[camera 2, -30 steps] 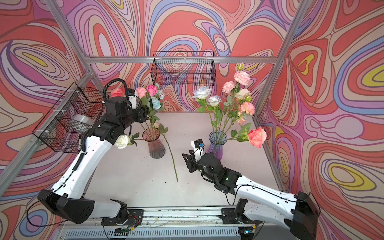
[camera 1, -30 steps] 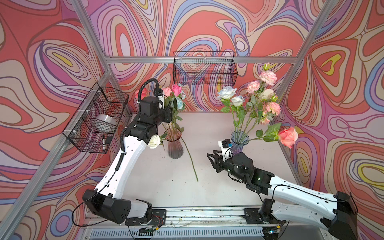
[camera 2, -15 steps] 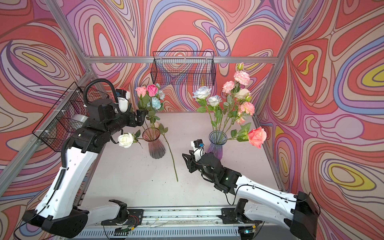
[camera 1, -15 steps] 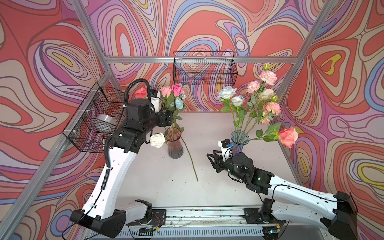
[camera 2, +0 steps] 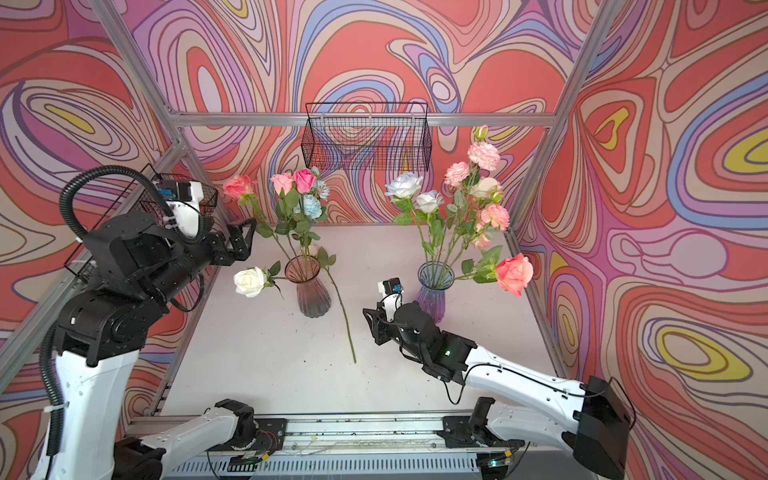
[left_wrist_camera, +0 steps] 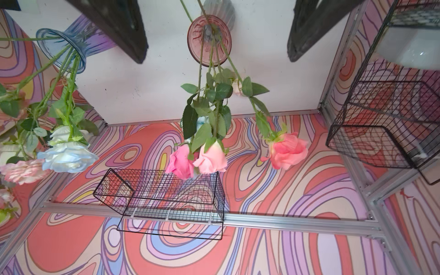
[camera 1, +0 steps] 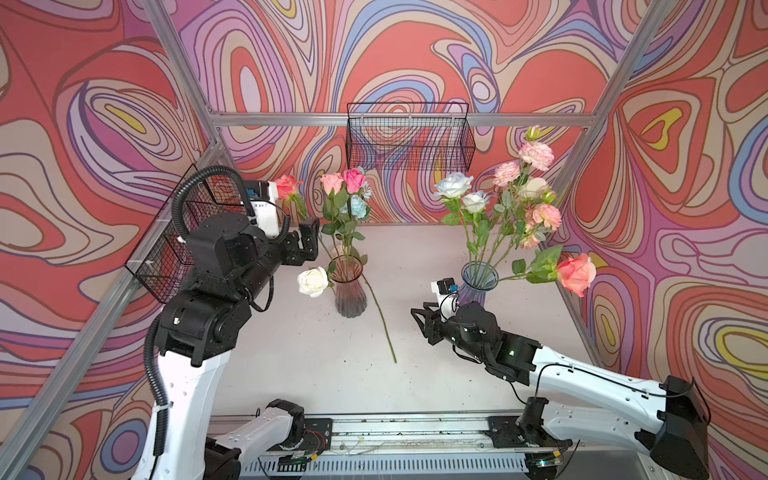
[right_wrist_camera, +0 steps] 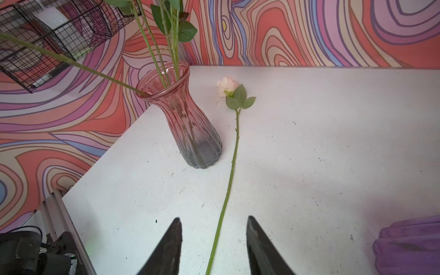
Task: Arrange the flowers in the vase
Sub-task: 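Open the left gripper and draw it back from the pink vase, then lower the open right gripper onto the pale pink rose stem on the table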
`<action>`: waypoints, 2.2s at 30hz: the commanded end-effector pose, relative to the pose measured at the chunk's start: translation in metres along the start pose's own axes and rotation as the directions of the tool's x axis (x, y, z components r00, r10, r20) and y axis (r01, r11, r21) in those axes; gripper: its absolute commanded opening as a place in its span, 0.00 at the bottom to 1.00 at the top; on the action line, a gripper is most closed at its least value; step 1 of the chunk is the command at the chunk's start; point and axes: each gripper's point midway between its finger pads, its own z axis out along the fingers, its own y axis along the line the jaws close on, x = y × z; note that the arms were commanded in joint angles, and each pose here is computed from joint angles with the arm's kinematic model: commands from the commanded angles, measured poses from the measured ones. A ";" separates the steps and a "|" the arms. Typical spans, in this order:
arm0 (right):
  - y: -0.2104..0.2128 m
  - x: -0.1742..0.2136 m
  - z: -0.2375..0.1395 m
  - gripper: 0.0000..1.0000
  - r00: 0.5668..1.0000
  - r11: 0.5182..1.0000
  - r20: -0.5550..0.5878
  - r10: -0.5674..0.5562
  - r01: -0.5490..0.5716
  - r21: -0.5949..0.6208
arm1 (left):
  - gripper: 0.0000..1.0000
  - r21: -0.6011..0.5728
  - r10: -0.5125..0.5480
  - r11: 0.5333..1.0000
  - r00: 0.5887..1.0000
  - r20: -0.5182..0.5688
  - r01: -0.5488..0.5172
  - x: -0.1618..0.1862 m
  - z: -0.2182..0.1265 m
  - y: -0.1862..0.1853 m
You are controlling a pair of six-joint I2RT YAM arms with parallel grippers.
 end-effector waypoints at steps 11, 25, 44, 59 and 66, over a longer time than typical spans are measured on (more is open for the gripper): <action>-0.021 0.025 0.015 0.47 0.986 0.985 -0.107 0.127 -0.113 0.133 | 0.92 -0.109 -0.123 0.988 0.980 -0.155 0.107 0.097 -0.052 0.034; -0.032 0.038 0.008 0.47 0.964 0.959 -0.146 0.223 -0.190 0.212 | 0.92 -0.077 -0.220 0.975 0.945 -0.243 0.208 0.164 -0.068 0.032; -0.053 0.022 0.049 0.47 0.976 0.906 -0.032 0.215 -0.187 0.379 | 0.92 -0.079 -0.287 0.958 0.941 -0.180 0.277 0.167 -0.047 0.032; -0.048 0.064 0.100 0.46 0.954 0.938 -0.253 0.160 -0.066 0.341 | 0.92 -0.055 -0.326 0.945 0.931 -0.166 0.322 0.198 -0.052 0.034; -0.033 0.101 0.136 0.40 0.894 0.968 -0.432 0.119 -0.008 0.251 | 0.92 -0.050 -0.368 0.930 0.917 -0.155 0.365 0.215 -0.064 0.037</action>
